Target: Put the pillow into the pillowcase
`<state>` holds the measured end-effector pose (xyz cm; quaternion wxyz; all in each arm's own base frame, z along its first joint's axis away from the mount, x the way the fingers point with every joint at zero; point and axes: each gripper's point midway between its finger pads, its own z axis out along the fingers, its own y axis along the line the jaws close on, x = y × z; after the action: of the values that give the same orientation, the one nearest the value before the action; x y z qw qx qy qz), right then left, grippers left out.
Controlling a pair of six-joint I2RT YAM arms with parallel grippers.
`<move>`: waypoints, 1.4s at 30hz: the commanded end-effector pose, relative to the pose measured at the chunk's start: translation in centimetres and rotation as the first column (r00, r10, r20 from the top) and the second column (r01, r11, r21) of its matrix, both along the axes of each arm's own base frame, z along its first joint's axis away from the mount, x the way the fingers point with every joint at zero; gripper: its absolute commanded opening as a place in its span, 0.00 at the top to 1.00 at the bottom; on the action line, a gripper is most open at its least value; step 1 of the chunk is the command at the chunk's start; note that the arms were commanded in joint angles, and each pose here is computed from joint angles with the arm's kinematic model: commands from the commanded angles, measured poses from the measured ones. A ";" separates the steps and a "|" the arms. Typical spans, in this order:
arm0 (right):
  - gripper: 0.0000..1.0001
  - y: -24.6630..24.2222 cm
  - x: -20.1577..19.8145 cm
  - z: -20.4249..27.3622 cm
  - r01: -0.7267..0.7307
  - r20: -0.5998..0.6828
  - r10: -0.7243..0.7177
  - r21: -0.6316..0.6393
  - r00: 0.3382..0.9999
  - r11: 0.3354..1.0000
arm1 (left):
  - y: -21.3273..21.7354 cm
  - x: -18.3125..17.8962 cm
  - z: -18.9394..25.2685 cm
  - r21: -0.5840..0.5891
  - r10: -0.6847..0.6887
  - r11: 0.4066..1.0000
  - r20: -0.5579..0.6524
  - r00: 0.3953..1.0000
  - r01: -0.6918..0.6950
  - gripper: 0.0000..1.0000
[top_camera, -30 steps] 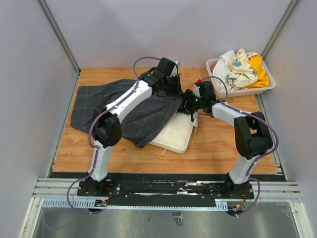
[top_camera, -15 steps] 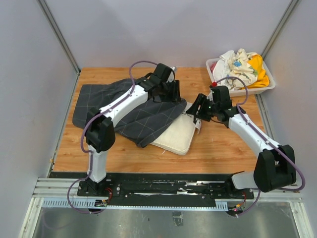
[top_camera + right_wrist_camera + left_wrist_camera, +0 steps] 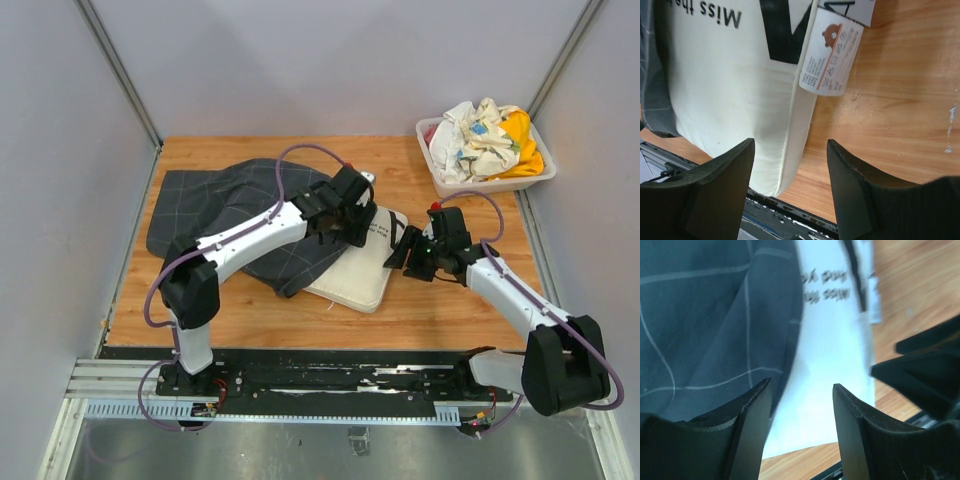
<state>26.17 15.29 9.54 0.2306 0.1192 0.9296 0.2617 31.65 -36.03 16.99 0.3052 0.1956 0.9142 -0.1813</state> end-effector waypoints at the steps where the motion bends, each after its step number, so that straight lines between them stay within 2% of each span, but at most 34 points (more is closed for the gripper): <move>1: 0.39 0.1 -0.9 -0.2 -0.031 0.021 0.031 0.027 0.999 0.999 | 4.1 -0.1 -1.5 0.122 0.073 0.990 0.034 0.997 -0.077 0.44; 14: 0.37 4.0 -4.5 -0.3 -0.269 0.074 0.264 0.080 0.962 0.960 | 13.0 -7.8 -3.4 0.112 0.221 0.967 0.081 0.972 -0.229 0.38; 17: 0.34 4.9 -4.7 0.0 -0.305 0.093 0.298 0.079 0.950 0.949 | 14.0 -9.1 -4.7 0.110 0.227 0.966 0.064 0.972 -0.232 0.34; 20: 0.34 5.5 -5.1 -0.8 -0.331 0.056 0.327 0.082 0.943 0.940 | 15.6 -10.1 -7.1 0.148 0.249 0.956 0.046 0.967 -0.254 0.30; 22: 0.34 6.1 -5.3 -1.2 -0.349 0.041 0.347 0.080 0.937 0.934 | 16.7 -10.5 -8.3 0.171 0.273 0.945 0.051 0.961 -0.278 0.17; 23: 0.34 6.5 -5.3 -1.3 -0.359 0.042 0.357 0.071 0.933 0.931 | 17.1 -10.7 -8.8 0.172 0.278 0.943 0.059 0.959 -0.284 0.07; 24: 0.34 6.8 -5.3 -1.5 -0.366 0.041 0.365 0.061 0.930 0.928 | 17.3 -10.6 -9.0 0.169 0.281 0.942 0.072 0.957 -0.289 0.04; 28: 0.34 7.8 -5.0 -2.5 -0.364 0.019 0.363 0.052 0.932 0.930 | 17.5 -9.7 -9.6 0.150 0.291 0.939 0.129 0.948 -0.308 0.04; 32: 0.33 8.1 -4.4 -3.1 -0.346 0.018 0.345 0.016 0.938 0.938 | 17.6 -8.6 -10.4 0.182 0.324 0.919 0.156 0.933 -0.350 0.03; 34: 0.33 8.0 -4.0 -3.2 -0.334 0.018 0.334 -0.003 0.942 0.943 | 17.4 -7.9 -10.6 0.192 0.343 0.908 0.171 0.924 -0.373 0.08; 36: 0.34 8.2 -3.7 -3.4 -0.332 0.018 0.332 -0.009 0.943 0.943 | 17.3 -7.3 -10.9 0.201 0.355 0.899 0.186 0.916 -0.389 0.18; 37: 0.35 8.2 -3.6 -3.5 -0.328 0.017 0.329 -0.014 0.944 0.944 | 17.3 -7.1 -11.1 0.209 0.364 0.892 0.192 0.911 -0.401 0.27; 39: 0.39 8.1 -3.4 -3.9 -0.323 0.008 0.324 -0.026 0.946 0.946 | 17.4 -7.0 -11.5 0.222 0.374 0.884 0.194 0.907 -0.411 0.57; 40: 0.40 8.1 -3.4 -4.1 -0.319 0.003 0.319 -0.032 0.948 0.947 | 17.3 -6.9 -11.6 0.226 0.374 0.883 0.192 0.907 -0.412 0.64; 42: 0.47 8.0 -3.4 -4.3 -0.317 0.002 0.317 -0.042 0.948 0.947 | 17.4 -7.0 -11.7 0.230 0.374 0.882 0.192 0.907 -0.412 0.68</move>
<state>21.52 23.06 5.43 0.1669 -0.0388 0.9399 0.2954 23.09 -17.92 3.95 0.3353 0.0792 0.9385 0.0222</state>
